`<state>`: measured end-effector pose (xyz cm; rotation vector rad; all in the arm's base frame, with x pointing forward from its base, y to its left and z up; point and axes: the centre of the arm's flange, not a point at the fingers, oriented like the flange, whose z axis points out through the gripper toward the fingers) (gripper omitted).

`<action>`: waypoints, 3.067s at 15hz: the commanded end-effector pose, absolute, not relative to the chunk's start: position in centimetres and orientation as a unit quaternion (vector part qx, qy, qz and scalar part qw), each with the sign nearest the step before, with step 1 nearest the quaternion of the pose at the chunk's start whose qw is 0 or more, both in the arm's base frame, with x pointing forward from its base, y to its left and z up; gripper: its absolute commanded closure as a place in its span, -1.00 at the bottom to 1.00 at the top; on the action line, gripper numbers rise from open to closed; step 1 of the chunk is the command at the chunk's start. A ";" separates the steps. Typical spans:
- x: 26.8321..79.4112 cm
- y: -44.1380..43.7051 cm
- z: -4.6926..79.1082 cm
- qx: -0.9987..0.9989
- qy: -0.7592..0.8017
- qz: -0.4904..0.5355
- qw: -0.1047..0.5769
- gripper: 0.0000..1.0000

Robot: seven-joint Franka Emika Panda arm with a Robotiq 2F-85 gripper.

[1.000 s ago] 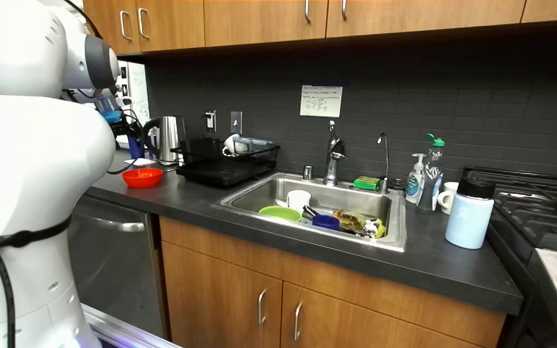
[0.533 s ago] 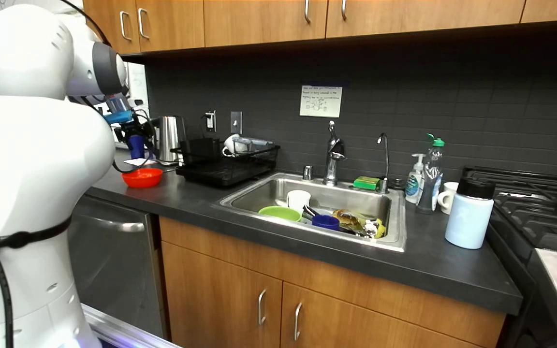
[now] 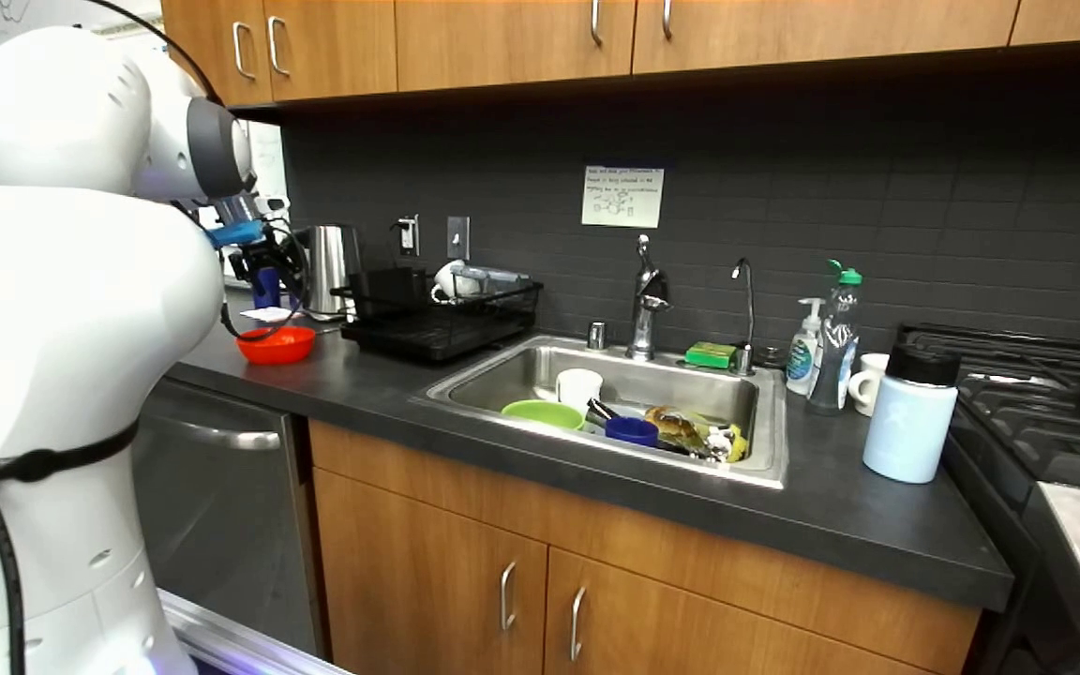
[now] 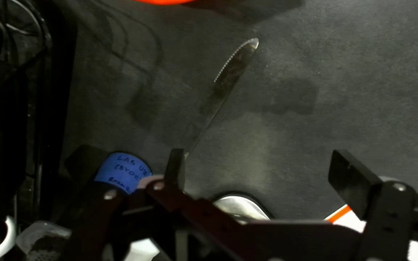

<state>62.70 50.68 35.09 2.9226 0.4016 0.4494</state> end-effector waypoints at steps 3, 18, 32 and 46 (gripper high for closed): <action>65.0 52.6 35.5 0.978 0.130 0.149 0.071 -1.00; 66.3 54.4 34.9 0.976 0.134 0.155 0.076 -1.00; 66.1 53.6 41.2 0.971 0.110 0.195 0.081 -1.00; 65.0 56.8 40.5 0.964 0.135 0.198 0.115 -1.00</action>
